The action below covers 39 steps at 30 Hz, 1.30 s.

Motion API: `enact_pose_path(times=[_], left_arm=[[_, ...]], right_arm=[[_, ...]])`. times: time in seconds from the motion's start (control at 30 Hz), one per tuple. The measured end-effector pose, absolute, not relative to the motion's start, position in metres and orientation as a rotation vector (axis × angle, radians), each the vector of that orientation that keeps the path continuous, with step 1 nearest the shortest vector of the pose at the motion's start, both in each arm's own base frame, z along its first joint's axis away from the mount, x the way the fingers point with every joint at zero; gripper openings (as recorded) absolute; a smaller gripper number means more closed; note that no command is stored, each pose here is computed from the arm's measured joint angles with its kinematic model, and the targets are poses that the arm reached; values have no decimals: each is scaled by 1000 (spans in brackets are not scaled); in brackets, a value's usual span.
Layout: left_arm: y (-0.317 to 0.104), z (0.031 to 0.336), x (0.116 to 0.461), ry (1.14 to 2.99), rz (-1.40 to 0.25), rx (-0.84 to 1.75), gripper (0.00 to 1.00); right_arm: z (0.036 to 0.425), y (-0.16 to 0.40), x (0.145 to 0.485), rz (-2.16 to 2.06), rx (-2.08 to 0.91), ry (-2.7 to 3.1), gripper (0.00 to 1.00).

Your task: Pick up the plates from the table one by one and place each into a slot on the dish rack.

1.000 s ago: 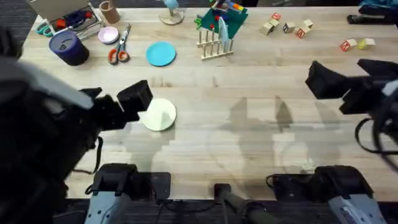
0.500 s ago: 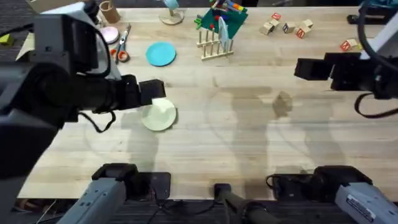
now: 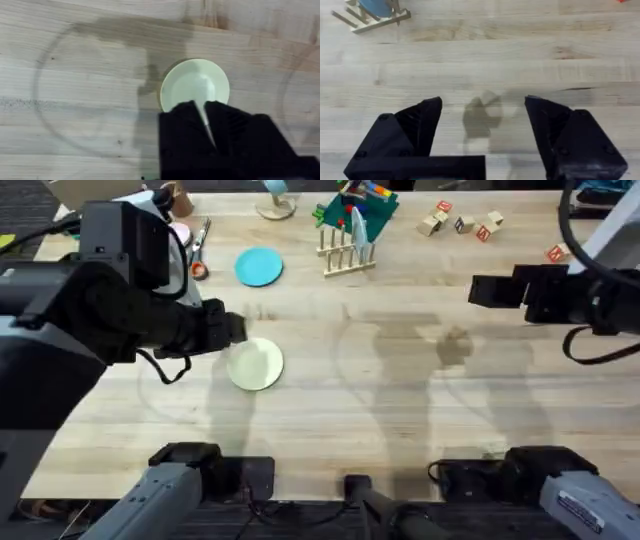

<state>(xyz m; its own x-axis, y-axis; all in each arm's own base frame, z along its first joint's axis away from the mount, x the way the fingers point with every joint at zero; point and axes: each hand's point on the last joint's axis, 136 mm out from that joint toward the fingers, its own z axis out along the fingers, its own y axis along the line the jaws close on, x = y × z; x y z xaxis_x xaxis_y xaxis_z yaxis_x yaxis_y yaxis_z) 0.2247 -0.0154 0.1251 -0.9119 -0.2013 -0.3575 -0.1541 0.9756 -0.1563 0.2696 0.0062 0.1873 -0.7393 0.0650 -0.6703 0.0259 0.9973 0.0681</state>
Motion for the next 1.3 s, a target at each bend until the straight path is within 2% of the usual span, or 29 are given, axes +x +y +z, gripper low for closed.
enact_pose_path(times=[0.03,0.1,0.4,0.67,1.0,1.07,1.3], left_arm=[[-15,125,225,2743,-175,-256,95],[-14,126,226,2739,-192,-266,47],[-15,142,233,2631,-534,-229,41],[-14,153,229,2528,-765,-158,41],[-19,133,227,2508,-1070,-65,42],[-8,119,235,2494,-1112,-84,41],[12,98,250,2457,-1136,-144,41]], right_arm=[[187,6,270,70,63,2403,995],[187,6,270,70,63,2403,995],[187,6,270,70,64,2403,995],[187,6,270,71,67,2403,995],[188,6,270,72,67,2398,995],[188,6,271,72,67,2396,996],[189,6,271,72,67,2395,996]])
